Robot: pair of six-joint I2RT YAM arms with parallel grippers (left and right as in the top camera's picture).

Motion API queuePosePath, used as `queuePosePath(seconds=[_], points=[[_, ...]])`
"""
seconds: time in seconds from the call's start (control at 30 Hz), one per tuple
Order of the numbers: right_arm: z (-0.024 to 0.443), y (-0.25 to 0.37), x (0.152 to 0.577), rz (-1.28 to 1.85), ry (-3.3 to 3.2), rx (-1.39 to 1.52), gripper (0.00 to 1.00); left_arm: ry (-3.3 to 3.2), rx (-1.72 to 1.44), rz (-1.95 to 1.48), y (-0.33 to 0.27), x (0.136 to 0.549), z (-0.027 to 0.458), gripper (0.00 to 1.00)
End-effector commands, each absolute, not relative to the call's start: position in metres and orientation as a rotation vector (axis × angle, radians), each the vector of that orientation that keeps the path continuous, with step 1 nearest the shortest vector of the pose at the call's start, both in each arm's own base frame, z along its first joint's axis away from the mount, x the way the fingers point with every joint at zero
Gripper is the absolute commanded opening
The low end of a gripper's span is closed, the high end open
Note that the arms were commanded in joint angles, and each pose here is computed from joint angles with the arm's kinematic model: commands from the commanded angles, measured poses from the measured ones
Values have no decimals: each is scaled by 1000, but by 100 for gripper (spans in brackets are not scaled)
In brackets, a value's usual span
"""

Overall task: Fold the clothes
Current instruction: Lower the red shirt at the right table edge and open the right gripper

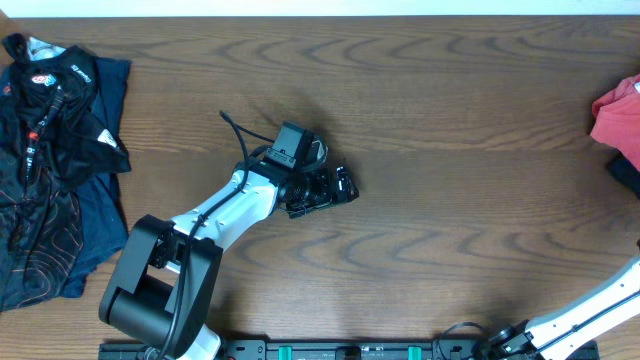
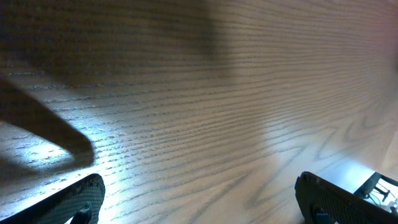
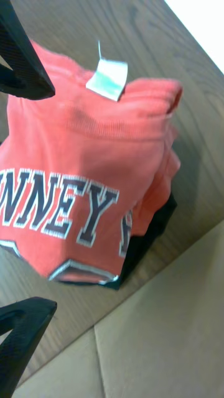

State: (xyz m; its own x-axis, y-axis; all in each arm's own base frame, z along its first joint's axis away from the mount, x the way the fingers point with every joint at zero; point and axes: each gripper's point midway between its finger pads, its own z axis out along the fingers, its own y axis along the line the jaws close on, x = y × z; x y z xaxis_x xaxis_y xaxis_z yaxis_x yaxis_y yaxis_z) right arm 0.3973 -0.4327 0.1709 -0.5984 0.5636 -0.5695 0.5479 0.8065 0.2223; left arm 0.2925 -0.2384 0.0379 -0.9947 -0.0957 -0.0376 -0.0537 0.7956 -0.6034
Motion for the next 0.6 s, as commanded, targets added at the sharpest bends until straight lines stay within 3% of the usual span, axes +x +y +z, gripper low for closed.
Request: queuePosePath(seconds=[0.0,0.07,0.13,0.2,0.23,0.27,0.57], points=[[185,-425,408,61,2311,782,99,2923,-127,-996,-241,290,38,99],[190,-414,419,132,2288,731,98,2922,-126,-995,-241,290,38,99],[196,-399,431,211,2264,660,75,2920,-125,-995,-241,290,38,99],[203,-384,443,262,2253,613,43,2917,-124,-996,-241,291,39,99],[205,-378,447,271,2255,599,16,2915,-123,-997,-241,291,39,99],[205,-372,452,275,2261,594,2,2914,-123,-997,-241,292,39,99],[155,-374,454,125,2394,816,1,2909,-113,-970,-239,293,38,99]])
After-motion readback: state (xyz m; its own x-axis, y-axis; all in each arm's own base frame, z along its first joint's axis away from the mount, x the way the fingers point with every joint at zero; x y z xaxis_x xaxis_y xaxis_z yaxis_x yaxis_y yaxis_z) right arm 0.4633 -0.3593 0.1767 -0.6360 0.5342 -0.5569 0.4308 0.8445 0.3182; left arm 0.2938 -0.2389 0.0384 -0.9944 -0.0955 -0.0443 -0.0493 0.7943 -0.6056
